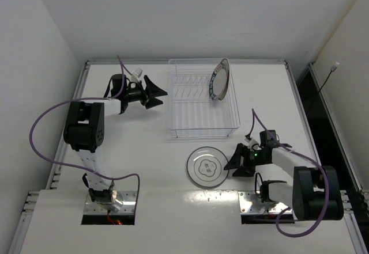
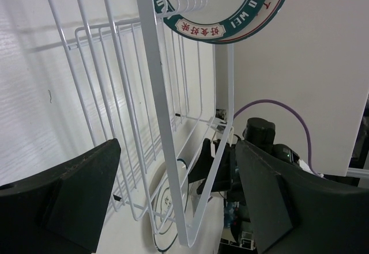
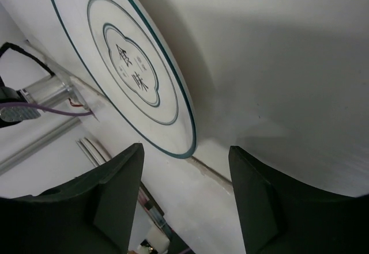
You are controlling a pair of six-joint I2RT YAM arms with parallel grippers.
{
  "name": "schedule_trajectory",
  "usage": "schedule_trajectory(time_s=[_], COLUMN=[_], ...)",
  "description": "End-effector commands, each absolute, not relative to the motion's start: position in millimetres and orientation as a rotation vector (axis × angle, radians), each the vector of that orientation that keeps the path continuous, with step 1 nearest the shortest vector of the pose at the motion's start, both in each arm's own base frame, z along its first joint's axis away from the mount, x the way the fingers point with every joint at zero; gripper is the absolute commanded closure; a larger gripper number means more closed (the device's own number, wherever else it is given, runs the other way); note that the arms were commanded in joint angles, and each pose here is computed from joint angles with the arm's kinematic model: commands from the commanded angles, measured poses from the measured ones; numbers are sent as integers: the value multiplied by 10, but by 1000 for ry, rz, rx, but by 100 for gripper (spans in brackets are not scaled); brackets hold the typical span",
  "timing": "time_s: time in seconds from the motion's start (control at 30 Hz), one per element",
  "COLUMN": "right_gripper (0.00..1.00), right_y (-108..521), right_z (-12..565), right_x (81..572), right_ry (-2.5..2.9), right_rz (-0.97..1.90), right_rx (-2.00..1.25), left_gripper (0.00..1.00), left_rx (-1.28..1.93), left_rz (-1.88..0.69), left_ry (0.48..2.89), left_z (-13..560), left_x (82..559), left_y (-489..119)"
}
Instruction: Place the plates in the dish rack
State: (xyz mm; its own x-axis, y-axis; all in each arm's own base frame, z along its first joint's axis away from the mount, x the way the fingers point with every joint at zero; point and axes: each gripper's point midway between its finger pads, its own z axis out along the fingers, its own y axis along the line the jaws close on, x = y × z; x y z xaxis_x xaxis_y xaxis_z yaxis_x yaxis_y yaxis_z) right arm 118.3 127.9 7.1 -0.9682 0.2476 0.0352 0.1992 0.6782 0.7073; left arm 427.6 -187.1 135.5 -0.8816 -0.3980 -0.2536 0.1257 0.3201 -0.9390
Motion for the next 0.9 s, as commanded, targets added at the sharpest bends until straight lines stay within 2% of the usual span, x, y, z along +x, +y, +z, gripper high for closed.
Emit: schedule_trajectory(time_s=[0.0, 0.2, 0.23, 0.27, 0.43, 0.67, 0.87], right_gripper=[44, 58, 68, 75, 100, 100, 100], right_y=[1363, 1400, 1401, 1406, 1418, 1337, 1322], right_z=[137, 22, 26, 7, -47, 214, 960], right_x=[1388, 1402, 1449, 1451, 1466, 1343, 1453], right_ry=[2728, 2764, 2760, 2777, 2822, 2855, 2714], right_rz=[1242, 1256, 1256, 1246, 1253, 1084, 939], right_rx=[336, 351, 348, 342, 351, 260, 201], left_gripper=[21, 21, 21, 21, 21, 21, 21], left_rx=[-173, -184, -184, -184, -177, -220, -290], left_rz=[-1574, -1573, -1573, -1573, -1581, -1578, -1539], left_ry=[2083, 2073, 2073, 2073, 2074, 2050, 2015], left_z=[1578, 1595, 1595, 1595, 1600, 1651, 1681], left_x=[4363, 4387, 4387, 4387, 4372, 4414, 4465], left_y=[-1849, -1811, -1811, -1811, -1816, -1692, -1458])
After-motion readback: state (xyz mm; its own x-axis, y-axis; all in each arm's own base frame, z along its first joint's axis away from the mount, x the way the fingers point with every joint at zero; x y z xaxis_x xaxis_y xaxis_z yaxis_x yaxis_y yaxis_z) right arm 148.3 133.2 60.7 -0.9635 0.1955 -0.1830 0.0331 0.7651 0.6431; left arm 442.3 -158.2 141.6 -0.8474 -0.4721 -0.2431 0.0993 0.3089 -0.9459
